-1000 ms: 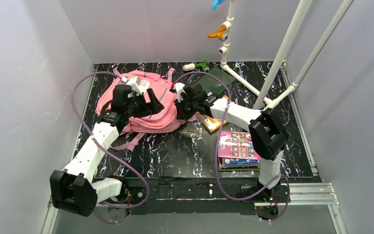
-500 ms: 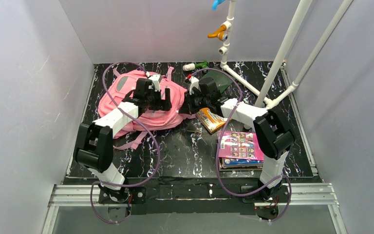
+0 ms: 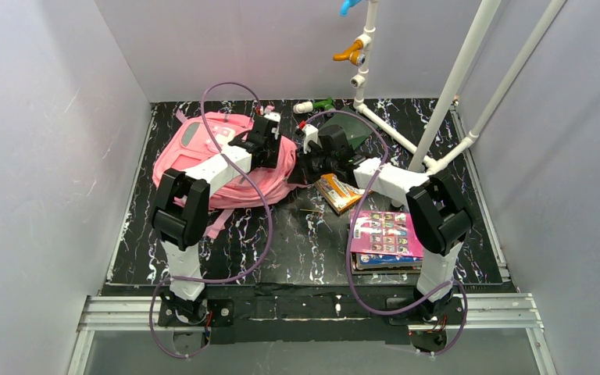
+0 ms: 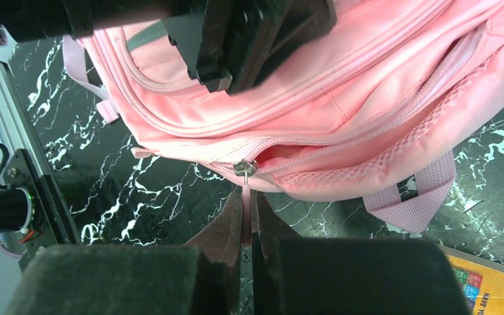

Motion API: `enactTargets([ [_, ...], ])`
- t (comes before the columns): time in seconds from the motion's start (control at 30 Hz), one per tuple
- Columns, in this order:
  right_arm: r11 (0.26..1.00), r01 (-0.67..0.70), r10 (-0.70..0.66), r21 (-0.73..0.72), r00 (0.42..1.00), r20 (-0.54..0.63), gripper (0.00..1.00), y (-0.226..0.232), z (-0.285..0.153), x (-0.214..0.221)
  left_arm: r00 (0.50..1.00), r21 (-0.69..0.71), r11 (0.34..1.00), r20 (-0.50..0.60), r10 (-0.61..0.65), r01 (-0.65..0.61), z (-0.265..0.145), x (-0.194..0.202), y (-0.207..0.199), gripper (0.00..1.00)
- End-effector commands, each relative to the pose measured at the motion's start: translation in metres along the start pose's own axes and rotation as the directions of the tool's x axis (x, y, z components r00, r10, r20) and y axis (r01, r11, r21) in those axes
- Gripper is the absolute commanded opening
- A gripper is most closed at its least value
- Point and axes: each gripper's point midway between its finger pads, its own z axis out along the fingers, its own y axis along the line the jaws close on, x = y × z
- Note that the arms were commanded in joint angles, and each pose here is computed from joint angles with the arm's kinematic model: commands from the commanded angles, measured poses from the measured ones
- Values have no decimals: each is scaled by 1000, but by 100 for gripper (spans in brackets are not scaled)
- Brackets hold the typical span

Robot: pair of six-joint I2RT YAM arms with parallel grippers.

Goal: Pack the student bag
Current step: Unzip the student bag at the center of the board.

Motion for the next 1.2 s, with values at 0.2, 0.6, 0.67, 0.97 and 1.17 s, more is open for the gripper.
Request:
enactTargets([
  [0.2,977,189,-194,102,980,42,1,-11,-14,-30,998,-43,997,-16,-60,60,-28,-25,23,0],
  [0.6,878,473,-480,81,865,146,1,65,-17,-21,646,259,638,66,-761,725,-74,-112,30,0],
  [0.67,867,495,-496,49,853,162,1,80,-13,-19,593,299,590,92,-800,750,-81,-122,34,0],
  [0.97,787,614,-604,-57,786,130,1,119,19,10,540,414,531,105,-835,740,-95,-143,29,0],
  [1.17,670,740,-726,-64,671,152,1,130,36,25,536,471,522,117,-836,711,-105,-151,26,0],
])
